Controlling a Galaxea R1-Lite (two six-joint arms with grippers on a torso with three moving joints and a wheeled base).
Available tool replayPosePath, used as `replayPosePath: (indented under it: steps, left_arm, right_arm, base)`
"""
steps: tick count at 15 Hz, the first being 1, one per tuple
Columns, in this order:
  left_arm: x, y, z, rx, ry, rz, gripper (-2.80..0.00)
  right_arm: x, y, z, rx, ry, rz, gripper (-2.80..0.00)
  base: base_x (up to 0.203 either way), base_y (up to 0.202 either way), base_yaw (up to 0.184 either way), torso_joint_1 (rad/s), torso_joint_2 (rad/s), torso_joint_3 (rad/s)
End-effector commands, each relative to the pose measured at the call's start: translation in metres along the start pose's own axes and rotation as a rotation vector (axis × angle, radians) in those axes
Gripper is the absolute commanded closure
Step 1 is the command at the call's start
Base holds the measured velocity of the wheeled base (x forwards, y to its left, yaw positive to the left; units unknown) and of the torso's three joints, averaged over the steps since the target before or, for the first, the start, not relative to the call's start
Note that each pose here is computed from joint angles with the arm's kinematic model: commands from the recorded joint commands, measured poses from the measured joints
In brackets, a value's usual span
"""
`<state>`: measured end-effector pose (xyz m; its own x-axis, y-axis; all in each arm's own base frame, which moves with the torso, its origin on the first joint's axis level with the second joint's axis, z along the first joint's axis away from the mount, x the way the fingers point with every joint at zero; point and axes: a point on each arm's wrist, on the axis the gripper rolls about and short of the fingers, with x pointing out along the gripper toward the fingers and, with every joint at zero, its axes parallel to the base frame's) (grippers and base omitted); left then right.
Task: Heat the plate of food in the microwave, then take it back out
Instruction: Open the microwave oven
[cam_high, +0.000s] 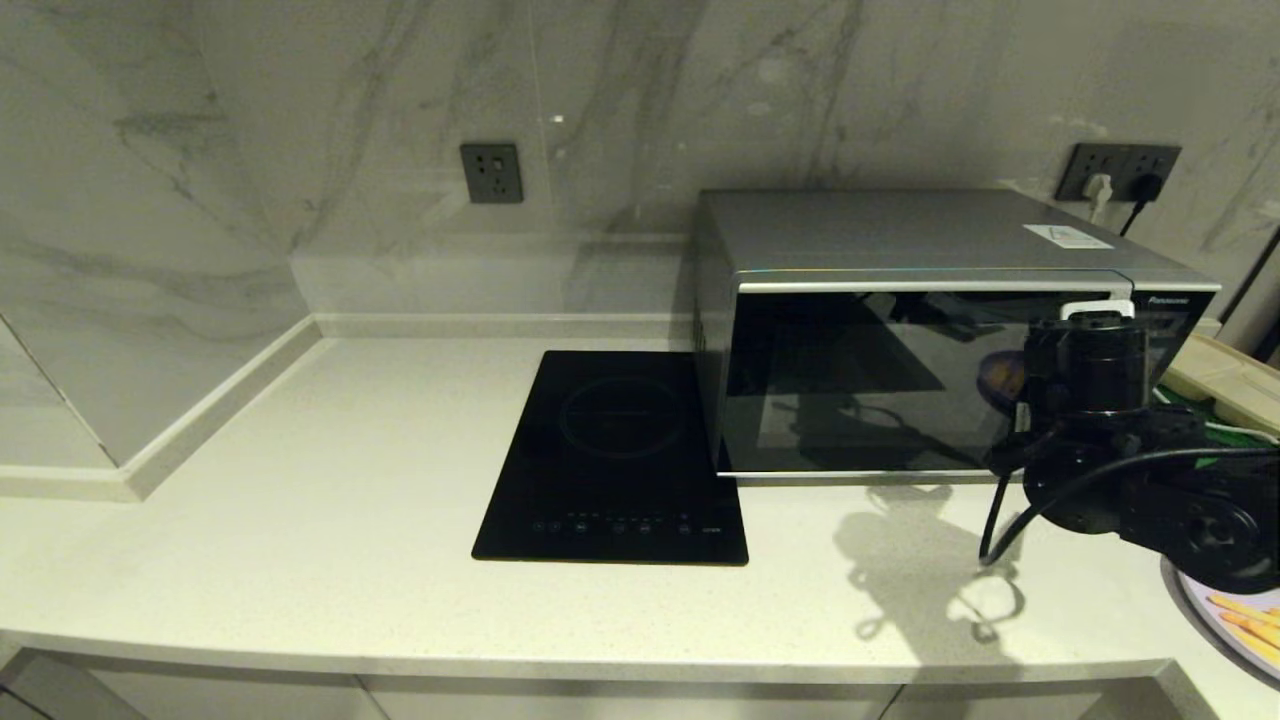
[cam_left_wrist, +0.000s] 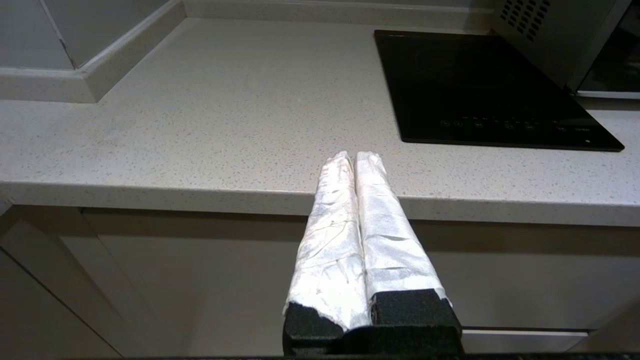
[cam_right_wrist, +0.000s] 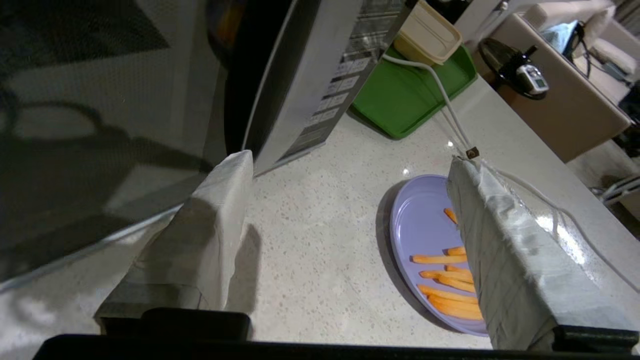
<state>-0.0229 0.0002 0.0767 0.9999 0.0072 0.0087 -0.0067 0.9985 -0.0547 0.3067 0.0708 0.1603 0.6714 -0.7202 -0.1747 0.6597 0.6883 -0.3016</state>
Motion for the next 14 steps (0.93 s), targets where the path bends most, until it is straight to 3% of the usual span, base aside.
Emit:
replayPosePath:
  steps: [1,14]
  left_arm:
    - [0.000,0.000,0.000,-0.001,-0.001,0.000,0.00]
    - [0.000,0.000,0.000,-0.001,-0.001,0.000,0.00]
  right_arm:
    - [0.011,0.017,0.001,0.011,0.000,-0.047,-2.80]
    - [0.080,0.031,0.000,0.070,0.035,-0.228,-2.80]
  base:
    - [0.000,0.000,0.000,0.000,0.00,0.000]
    - [0.000,0.000,0.000,0.000,0.00,0.000]
